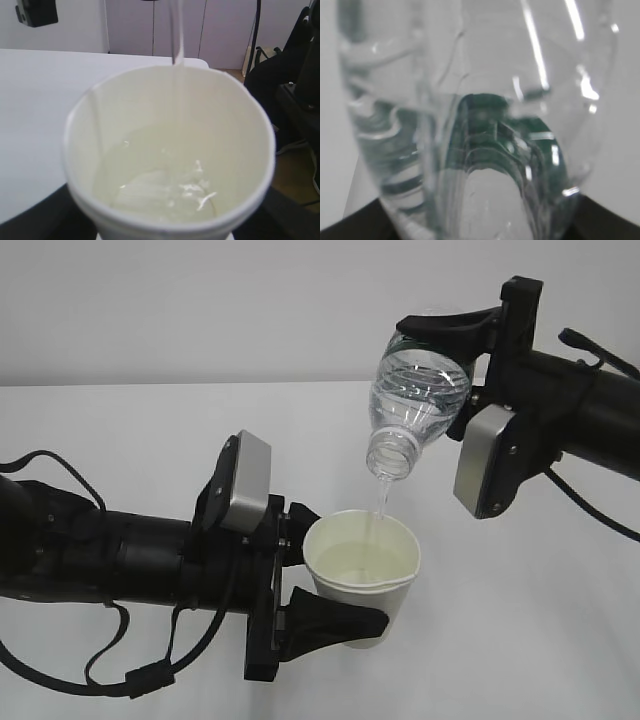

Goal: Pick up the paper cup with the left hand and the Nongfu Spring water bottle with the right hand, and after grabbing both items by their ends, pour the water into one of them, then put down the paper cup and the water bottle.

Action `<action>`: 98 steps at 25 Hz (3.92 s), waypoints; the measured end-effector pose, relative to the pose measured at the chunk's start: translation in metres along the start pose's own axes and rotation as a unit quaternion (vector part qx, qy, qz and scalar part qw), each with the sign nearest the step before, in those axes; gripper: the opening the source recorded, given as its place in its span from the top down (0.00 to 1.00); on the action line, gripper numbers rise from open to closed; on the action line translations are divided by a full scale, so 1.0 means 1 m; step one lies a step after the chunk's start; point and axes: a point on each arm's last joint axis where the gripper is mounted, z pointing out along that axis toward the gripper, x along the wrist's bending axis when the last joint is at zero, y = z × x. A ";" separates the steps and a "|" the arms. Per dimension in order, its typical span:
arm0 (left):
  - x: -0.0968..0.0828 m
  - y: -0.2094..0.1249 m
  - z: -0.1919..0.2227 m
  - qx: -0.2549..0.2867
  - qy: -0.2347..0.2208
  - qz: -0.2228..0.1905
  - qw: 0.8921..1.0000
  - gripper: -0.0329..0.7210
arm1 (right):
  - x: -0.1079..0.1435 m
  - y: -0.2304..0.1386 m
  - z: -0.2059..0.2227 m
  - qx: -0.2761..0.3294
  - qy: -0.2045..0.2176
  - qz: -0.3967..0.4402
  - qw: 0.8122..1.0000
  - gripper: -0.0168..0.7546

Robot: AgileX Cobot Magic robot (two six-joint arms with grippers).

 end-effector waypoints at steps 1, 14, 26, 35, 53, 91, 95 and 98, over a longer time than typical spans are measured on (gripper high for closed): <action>0.000 0.000 0.000 0.000 0.000 0.000 1.000 0.28 | 0.000 0.000 0.000 0.000 0.000 0.000 1.000 0.44; 0.000 0.000 0.000 0.000 0.000 0.000 1.000 0.28 | -0.001 0.000 0.000 -0.002 -0.004 -0.001 1.000 0.44; 0.000 0.000 0.000 -0.003 -0.001 0.001 1.000 0.28 | -0.002 0.001 0.000 -0.004 -0.010 -0.001 1.000 0.44; -0.001 0.000 0.000 0.000 -0.007 0.004 1.000 0.28 | -0.002 0.001 0.000 -0.004 -0.010 -0.001 1.000 0.44; -0.003 -0.001 0.000 0.005 -0.016 0.009 1.000 0.28 | -0.004 0.002 0.000 -0.010 -0.023 -0.001 1.000 0.44; -0.003 -0.001 0.000 0.005 -0.016 0.009 1.000 0.29 | -0.004 0.002 0.000 -0.010 -0.024 0.003 1.000 0.44; -0.003 -0.001 0.000 0.005 -0.016 0.009 1.000 0.29 | -0.001 0.004 -0.003 -0.011 -0.018 0.023 0.999 0.44; -0.003 -0.001 0.000 0.005 -0.016 0.009 1.000 0.29 | 0.002 0.005 -0.004 -0.011 -0.013 0.033 0.999 0.44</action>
